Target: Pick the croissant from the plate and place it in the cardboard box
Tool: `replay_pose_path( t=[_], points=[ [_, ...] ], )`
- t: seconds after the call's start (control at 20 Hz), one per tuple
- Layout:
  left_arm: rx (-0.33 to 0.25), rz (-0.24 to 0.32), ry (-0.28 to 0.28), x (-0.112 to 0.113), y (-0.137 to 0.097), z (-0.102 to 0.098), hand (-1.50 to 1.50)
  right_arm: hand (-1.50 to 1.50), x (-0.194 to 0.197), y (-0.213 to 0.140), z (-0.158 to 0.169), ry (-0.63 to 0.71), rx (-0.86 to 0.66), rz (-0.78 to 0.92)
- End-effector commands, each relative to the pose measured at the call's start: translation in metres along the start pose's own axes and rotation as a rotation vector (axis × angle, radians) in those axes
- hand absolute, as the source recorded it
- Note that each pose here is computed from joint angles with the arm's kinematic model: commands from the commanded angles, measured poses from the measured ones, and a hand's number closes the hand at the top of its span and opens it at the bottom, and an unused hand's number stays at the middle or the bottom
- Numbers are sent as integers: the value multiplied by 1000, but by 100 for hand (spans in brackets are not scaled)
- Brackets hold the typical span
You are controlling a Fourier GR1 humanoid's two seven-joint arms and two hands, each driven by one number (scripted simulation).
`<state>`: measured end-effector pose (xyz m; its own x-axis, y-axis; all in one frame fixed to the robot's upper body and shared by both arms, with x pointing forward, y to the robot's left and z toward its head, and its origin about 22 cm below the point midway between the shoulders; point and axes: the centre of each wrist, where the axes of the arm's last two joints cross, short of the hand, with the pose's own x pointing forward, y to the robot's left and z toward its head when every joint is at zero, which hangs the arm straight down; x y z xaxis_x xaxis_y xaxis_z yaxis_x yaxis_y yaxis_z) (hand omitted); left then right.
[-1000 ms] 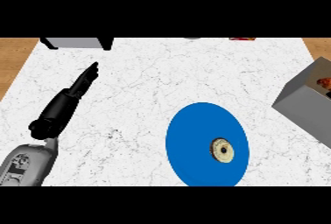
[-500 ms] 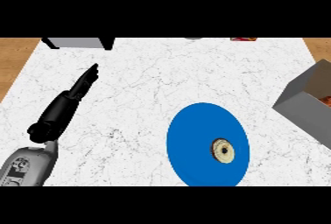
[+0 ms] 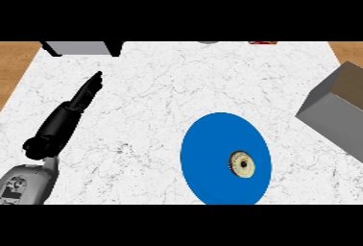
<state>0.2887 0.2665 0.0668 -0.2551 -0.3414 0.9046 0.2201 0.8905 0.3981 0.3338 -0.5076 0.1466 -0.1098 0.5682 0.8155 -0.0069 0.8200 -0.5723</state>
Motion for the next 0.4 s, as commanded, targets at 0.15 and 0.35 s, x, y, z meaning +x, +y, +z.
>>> replay_pose_path(
  t=[0.15,0.35],
  points=[
    [-11,-1,-13,0,1,0,0,-150,-21,-32,26,44,-241,-424],
    [-13,16,-17,-4,-18,-8,0,-150,-25,-50,43,53,-331,-439]
  ],
)
